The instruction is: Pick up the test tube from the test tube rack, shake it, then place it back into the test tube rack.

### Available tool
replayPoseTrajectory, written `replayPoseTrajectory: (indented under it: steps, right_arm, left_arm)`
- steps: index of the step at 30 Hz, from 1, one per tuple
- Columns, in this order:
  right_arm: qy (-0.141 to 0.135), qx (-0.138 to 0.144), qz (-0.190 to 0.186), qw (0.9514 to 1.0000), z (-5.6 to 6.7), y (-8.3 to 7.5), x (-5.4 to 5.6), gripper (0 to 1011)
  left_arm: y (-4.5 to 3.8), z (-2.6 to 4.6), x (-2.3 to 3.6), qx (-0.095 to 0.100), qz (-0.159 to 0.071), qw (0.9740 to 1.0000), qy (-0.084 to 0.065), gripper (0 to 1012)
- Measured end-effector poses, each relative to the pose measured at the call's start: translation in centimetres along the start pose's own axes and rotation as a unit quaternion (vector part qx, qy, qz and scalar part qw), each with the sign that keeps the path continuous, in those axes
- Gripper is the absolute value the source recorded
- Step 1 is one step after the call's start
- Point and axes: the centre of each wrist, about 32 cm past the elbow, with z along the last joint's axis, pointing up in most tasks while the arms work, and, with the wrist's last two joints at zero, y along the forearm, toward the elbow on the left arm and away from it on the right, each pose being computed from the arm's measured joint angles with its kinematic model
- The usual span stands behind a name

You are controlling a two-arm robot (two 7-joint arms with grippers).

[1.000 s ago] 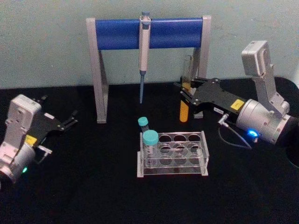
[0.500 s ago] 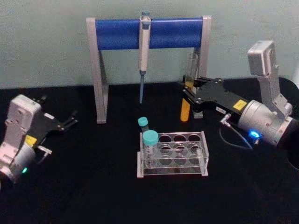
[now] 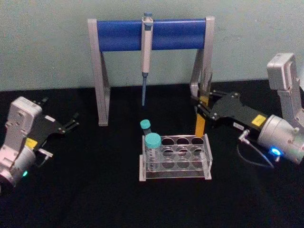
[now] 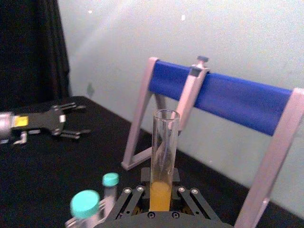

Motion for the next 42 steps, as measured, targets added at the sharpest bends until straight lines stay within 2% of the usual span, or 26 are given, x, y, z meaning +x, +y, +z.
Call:
replayPoseTrajectory:
  steps: [5, 11, 15, 22, 27, 35, 42]
  right_arm:
    - [0.005, -0.001, 0.023, 0.9997, -0.1, -0.2, -0.8, 232]
    - [0.012, 0.004, 0.057, 0.9983, -0.3, 1.0, -1.5, 232]
    - [0.012, 0.008, 0.071, 0.9974, -0.3, 2.0, -1.5, 232]
    - [0.005, 0.022, 0.074, 0.9970, -0.2, 4.0, -0.6, 232]
    - [-0.006, 0.026, 0.058, 0.9979, 0.0, 5.0, 0.6, 232]
    - [-0.011, 0.027, 0.025, 0.9992, 0.2, 5.0, 1.8, 232]
    - [-0.009, 0.030, 0.014, 0.9994, 0.2, 4.6, 1.7, 232]
  left_arm:
    - [0.00, 0.00, 0.00, 0.000, 0.000, 1.0000, 0.000, 1001]
    - [0.00, 0.00, 0.00, 0.000, 0.000, 1.0000, 0.000, 1001]
    - [0.00, 0.00, 0.00, 0.000, 0.000, 1.0000, 0.000, 1001]
    - [0.00, 0.00, 0.00, 0.000, 0.000, 1.0000, 0.000, 1001]
    - [0.00, 0.00, 0.00, 0.000, 0.000, 1.0000, 0.000, 1001]
    - [0.00, 0.00, 0.00, 0.000, 0.000, 1.0000, 0.000, 1001]
    - [0.00, 0.00, 0.00, 0.000, 0.000, 1.0000, 0.000, 1001]
